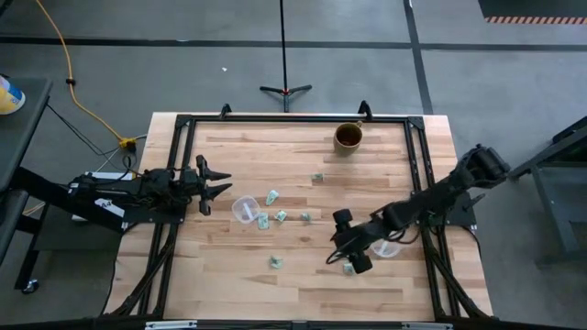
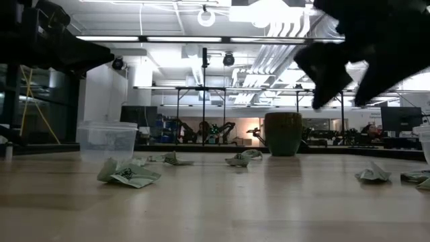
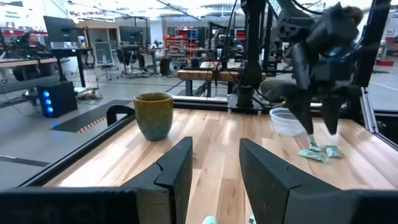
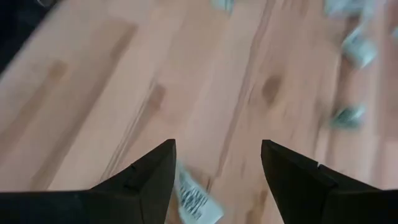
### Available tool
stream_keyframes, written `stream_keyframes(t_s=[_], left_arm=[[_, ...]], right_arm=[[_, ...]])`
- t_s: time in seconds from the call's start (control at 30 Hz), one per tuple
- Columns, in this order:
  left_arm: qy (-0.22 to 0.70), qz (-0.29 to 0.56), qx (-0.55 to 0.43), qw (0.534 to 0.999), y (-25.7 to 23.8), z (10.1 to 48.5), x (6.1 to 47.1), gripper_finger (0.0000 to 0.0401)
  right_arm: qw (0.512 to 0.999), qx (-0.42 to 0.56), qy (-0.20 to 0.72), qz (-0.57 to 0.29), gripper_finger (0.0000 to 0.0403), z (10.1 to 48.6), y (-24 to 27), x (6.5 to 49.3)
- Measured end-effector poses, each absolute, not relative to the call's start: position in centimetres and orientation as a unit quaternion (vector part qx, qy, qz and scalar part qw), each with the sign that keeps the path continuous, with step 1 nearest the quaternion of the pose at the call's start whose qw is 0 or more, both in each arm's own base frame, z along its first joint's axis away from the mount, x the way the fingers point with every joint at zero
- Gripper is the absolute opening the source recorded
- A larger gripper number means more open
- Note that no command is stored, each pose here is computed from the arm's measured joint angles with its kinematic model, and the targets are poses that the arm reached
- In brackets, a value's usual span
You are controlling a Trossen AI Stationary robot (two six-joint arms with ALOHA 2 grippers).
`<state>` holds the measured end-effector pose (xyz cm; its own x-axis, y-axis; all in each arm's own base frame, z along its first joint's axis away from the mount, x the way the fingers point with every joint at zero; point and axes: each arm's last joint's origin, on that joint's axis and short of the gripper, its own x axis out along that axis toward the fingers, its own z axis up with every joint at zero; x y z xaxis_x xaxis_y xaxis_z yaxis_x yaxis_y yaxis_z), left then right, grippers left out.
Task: Pick and place Stevia / Truvia into bins
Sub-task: Put the stevia packet into the round transparent container
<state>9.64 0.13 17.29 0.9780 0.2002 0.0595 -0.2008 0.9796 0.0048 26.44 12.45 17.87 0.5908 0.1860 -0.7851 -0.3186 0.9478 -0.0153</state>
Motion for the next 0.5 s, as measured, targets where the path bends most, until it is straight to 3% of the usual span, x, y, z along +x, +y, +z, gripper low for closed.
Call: stream_keyframes(t_s=[0.5], left_arm=[[-0.03, 0.103, 0.005, 0.994, 0.1, 17.3, 9.6, 0.0166]], right_arm=[[0.83, -0.073, 0.533, 0.147, 0.0209, 13.7, 13.2, 27.7]])
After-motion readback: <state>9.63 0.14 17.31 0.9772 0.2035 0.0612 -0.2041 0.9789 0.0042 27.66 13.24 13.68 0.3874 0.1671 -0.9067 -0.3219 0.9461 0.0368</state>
